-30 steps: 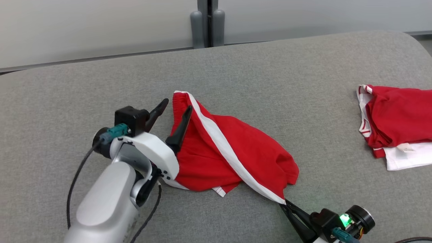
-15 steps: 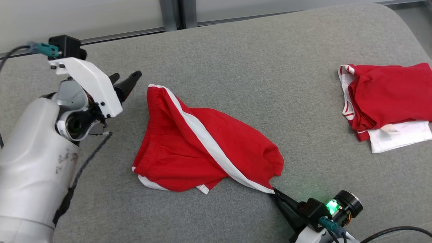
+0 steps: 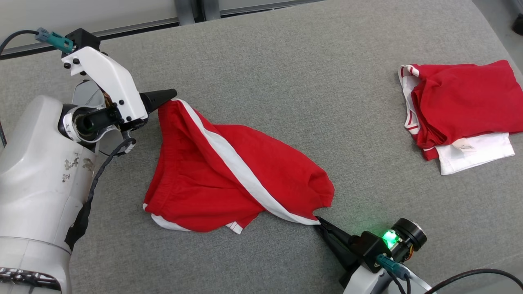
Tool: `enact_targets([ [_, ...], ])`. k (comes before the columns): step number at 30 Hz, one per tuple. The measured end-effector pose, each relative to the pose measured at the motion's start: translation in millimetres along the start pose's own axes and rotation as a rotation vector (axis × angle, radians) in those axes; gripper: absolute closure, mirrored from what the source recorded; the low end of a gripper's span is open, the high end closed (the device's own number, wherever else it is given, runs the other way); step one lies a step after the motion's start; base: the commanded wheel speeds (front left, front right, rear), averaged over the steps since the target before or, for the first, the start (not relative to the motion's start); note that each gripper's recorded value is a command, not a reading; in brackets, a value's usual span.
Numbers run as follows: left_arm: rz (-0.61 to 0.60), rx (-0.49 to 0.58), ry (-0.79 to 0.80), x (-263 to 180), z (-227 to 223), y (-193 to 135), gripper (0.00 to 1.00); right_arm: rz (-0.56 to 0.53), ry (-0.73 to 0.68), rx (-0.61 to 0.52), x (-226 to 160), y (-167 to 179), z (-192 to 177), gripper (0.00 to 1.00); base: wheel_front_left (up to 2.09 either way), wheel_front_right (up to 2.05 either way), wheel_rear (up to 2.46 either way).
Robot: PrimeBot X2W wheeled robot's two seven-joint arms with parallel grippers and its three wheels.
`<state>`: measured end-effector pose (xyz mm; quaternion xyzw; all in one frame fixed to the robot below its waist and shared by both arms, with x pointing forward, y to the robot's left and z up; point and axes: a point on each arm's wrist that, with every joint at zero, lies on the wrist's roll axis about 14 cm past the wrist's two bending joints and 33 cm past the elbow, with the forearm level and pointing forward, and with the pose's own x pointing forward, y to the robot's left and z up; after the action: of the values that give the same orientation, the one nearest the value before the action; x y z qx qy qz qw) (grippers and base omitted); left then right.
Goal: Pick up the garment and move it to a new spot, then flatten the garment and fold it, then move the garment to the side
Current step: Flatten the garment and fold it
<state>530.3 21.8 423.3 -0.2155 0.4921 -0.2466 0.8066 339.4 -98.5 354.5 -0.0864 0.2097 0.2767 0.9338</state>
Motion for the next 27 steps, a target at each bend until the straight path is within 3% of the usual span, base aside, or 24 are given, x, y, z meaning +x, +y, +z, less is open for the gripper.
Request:
enact_targets([
  [15, 0.0, -0.006, 0.095, 3.7, -12.3, -4.1, 0.0, -0.009, -0.001, 0.003, -0.1, -1.8, -0.3, 1.0, 0.0, 0.0, 0.0],
  [16, 0.001, -0.007, 0.096, 3.5, -12.3, -4.0, 0.09, -0.009, -0.001, 0.004, -0.1, -1.8, -0.3, 1.0, 0.0, 0.0, 0.0],
  [18, 0.0, -0.01, 0.101, 3.3, -13.3, -4.0, 1.0, -0.01, -0.003, 0.005, 0.2, -2.0, 0.1, 1.0, 0.0, 0.0, 0.0],
  [27, -0.017, 0.012, 0.039, -6.2, -3.4, -6.5, 1.0, -0.051, -0.046, 0.035, 3.3, -17.1, 13.8, 1.0, 0.0, 0.0, 0.0],
])
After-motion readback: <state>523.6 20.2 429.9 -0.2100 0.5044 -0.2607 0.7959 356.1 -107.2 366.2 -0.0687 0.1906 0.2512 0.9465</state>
